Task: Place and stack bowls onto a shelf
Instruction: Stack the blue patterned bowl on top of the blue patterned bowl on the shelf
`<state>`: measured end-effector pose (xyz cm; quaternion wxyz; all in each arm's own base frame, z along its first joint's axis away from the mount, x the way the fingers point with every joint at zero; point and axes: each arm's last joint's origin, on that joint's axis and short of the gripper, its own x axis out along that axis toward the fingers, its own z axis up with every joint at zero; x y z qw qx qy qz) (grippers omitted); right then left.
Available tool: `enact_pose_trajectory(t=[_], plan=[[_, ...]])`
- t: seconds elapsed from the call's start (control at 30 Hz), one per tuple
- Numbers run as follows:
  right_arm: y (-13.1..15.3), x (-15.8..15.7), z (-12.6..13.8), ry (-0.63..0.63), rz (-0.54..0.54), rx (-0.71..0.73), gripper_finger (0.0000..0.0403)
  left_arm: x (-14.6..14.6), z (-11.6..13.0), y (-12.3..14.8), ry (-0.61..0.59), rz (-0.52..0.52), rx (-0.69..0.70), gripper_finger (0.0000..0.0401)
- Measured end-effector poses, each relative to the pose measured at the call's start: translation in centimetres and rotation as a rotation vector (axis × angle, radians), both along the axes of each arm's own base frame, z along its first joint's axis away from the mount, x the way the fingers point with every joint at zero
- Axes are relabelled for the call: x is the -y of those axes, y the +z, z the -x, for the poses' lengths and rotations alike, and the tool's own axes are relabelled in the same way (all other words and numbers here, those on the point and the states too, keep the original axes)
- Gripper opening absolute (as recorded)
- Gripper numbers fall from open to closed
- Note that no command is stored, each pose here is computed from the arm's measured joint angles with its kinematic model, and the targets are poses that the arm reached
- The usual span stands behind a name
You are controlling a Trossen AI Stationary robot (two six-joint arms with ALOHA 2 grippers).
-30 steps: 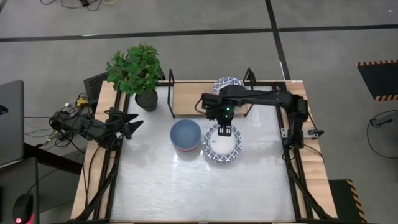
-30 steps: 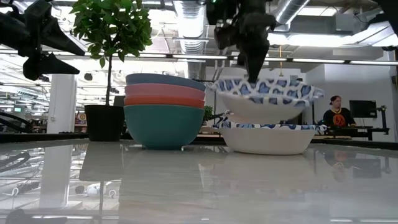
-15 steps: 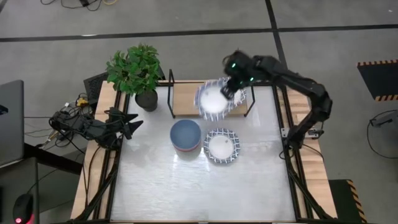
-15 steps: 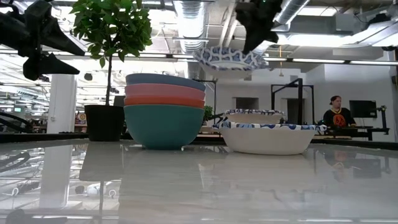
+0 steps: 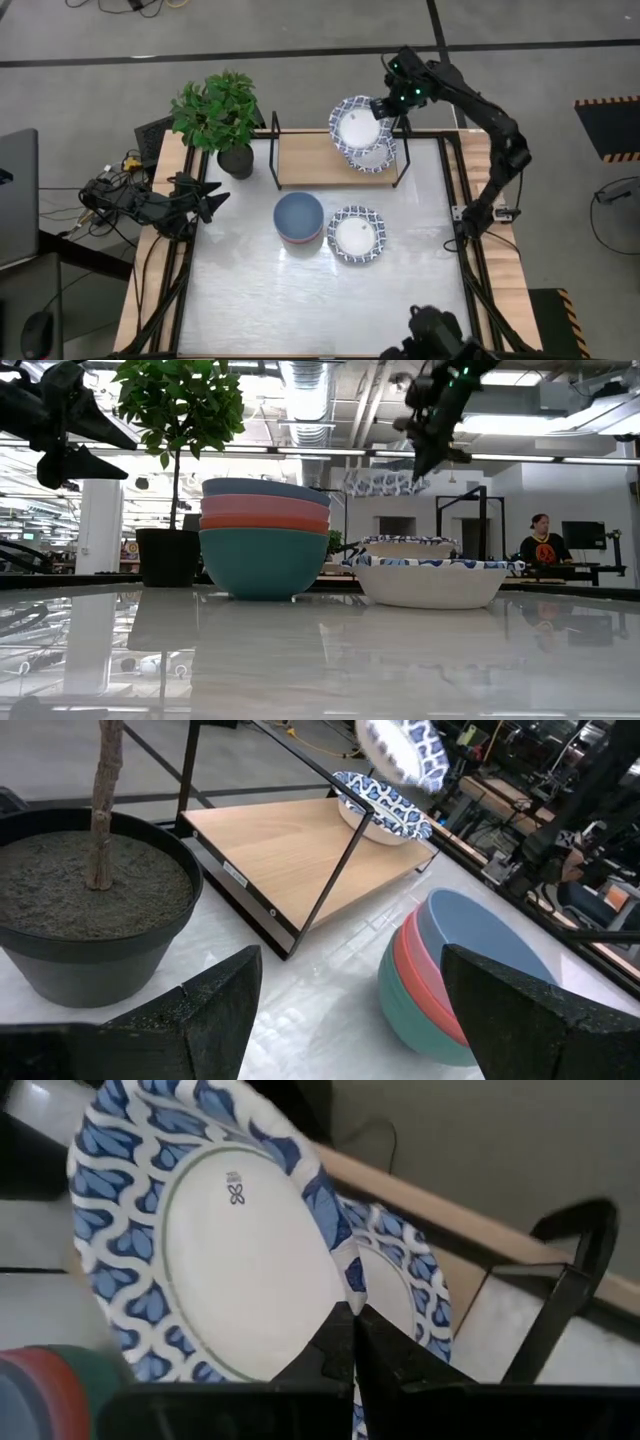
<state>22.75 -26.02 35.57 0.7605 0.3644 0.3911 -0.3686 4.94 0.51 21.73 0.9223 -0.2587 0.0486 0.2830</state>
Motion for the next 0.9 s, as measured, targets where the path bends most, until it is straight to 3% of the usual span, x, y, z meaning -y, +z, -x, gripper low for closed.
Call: enact_pose_trajectory(t=[0.23,0.9], plan=[[-2.7,1.8,0.7,-0.006,-0.120,-0.093,0.0021,0.0,0.0,0.0,0.003,0.000,0.001,0.0293],[-4.0,2.0,0.5,-0.008,-0.166,-0.171,0.0021,0.0,0.0,0.0,0.014,-0.001,0.004,0.0293]])
